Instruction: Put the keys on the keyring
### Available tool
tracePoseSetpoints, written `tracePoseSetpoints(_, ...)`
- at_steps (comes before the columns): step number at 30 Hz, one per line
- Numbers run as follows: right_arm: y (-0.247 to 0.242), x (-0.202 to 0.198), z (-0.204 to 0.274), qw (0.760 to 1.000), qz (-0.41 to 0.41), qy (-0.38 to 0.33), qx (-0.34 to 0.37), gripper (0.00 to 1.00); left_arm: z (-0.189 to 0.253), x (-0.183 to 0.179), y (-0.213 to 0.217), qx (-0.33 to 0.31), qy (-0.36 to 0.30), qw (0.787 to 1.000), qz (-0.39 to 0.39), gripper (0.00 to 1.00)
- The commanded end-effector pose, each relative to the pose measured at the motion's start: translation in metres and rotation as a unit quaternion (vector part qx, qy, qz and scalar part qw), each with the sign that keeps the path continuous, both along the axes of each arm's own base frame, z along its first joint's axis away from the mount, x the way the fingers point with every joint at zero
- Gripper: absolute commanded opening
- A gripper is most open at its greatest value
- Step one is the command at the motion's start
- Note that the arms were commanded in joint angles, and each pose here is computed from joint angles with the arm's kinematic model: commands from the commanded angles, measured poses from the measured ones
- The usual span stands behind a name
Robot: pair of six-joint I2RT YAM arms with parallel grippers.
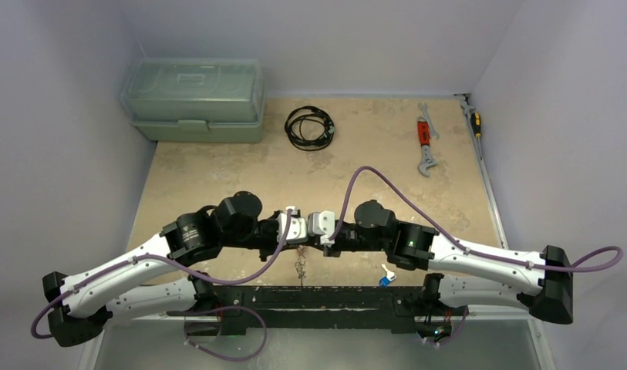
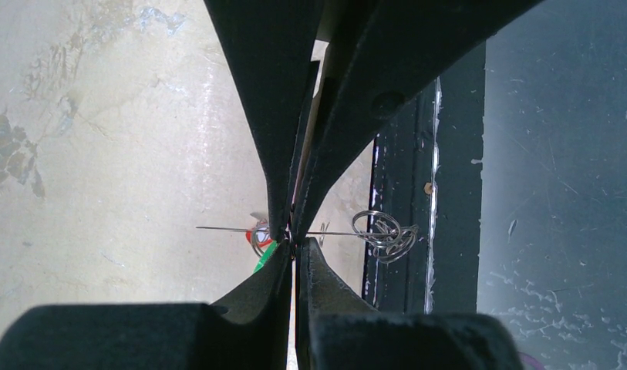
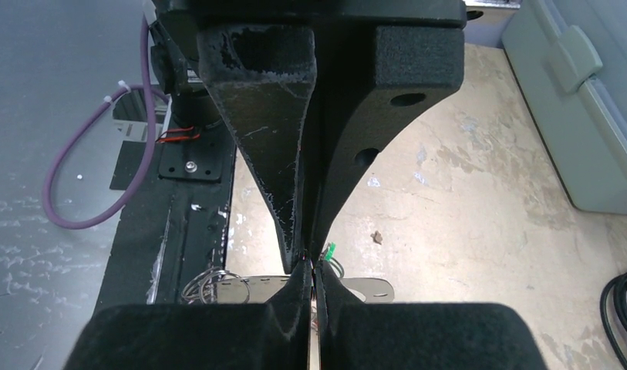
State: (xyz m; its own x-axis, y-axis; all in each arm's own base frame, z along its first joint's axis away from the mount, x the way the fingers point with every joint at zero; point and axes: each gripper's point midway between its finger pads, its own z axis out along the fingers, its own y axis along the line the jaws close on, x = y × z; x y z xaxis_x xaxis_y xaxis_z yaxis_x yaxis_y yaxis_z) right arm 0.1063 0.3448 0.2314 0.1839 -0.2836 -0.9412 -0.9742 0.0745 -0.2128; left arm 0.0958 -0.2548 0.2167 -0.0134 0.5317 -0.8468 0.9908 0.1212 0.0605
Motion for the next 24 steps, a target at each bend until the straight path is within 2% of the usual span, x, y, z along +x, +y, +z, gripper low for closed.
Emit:
tracePoseSetpoints(1, 0.007, 0.007, 0.01, 1.0, -0.006, -0.014, 0.022, 0.0, 0.044, -0.002, -0.011, -0.074, -0.016, 0.997, -0.012, 0.0)
tracePoseSetpoints(2, 0.007, 0.009, 0.011, 0.999, -0.009, -0.02, 0.027, 0.0, 0.046, -0.001, -0.01, -0.077, -0.02, 0.997, -0.008, 0.0)
tracePoseSetpoints(5, 0.002, 0.015, 0.021, 0.998, -0.031, -0.035, 0.052, 0.0, 0.057, 0.004, -0.006, -0.093, -0.035, 0.995, 0.008, 0.31)
tracePoseSetpoints(6, -0.001, 0.016, 0.026, 0.996, -0.037, -0.04, 0.066, 0.0, 0.063, 0.005, -0.005, -0.105, -0.041, 0.994, 0.01, 0.38)
tracePoseSetpoints(10, -0.012, 0.011, 0.055, 0.987, -0.038, -0.06, 0.142, 0.0, 0.087, 0.004, 0.003, -0.156, -0.067, 0.985, 0.015, 0.52)
tracePoseSetpoints(19, -0.045, -0.024, 0.106, 0.95, 0.012, -0.086, 0.3, 0.0, 0.101, 0.009, 0.01, -0.21, -0.128, 0.969, 0.016, 0.59)
tracePoseSetpoints(24, -0.057, -0.038, 0.12, 0.936, 0.037, -0.097, 0.337, 0.0, 0.095, 0.003, 0.002, -0.239, -0.145, 0.96, -0.016, 0.59)
